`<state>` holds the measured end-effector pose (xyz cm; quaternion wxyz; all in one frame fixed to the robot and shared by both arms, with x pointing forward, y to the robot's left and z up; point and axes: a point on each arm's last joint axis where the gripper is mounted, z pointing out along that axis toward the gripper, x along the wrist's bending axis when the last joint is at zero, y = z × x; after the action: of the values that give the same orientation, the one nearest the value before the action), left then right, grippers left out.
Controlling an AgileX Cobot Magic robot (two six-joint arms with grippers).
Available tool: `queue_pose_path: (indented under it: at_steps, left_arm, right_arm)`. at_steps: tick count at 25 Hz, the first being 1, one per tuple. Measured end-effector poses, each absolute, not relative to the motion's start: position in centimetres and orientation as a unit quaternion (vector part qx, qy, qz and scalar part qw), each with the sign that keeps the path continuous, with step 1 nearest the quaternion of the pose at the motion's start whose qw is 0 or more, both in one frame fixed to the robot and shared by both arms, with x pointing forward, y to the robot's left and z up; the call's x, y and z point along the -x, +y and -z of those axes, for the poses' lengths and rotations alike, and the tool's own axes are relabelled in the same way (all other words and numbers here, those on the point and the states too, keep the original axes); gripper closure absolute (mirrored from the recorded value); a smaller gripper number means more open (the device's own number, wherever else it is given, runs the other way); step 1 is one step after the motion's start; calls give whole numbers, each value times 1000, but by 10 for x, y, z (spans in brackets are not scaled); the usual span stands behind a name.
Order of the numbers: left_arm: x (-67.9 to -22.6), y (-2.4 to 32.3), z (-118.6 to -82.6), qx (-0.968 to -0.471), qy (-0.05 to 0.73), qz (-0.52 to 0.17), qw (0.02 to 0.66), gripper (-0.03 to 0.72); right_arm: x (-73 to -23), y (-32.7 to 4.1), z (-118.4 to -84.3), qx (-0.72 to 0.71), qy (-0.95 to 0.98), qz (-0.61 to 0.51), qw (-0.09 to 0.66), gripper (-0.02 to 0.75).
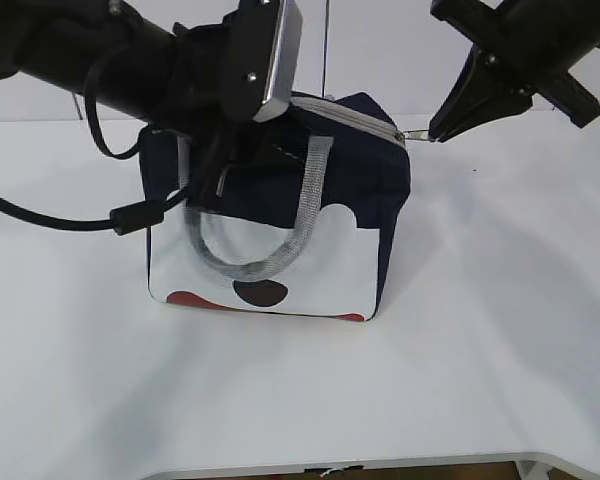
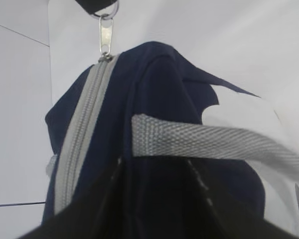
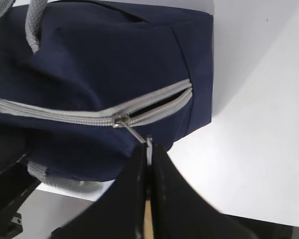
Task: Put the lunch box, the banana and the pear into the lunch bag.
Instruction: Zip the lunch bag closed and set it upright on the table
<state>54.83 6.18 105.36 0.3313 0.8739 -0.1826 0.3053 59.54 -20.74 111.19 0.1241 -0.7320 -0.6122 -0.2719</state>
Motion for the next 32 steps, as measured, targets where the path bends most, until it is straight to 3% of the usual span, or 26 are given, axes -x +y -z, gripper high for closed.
queue_pose_path:
  at_steps: [6, 8, 32]
  left_arm:
    - [-548, 62, -1055, -873, -184, -308, 330, 651]
    - [-548, 62, -1055, -873, -183, -311, 329, 688]
    - [-558, 75, -1057, -878, -136, -320, 330, 699]
  right_arm:
    - [-595, -207, -1112, 731, -613, 273, 125, 720]
    - [-595, -207, -1112, 731, -612, 273, 125, 720]
    - [-602, -221, -1103, 759, -595, 245, 96, 720]
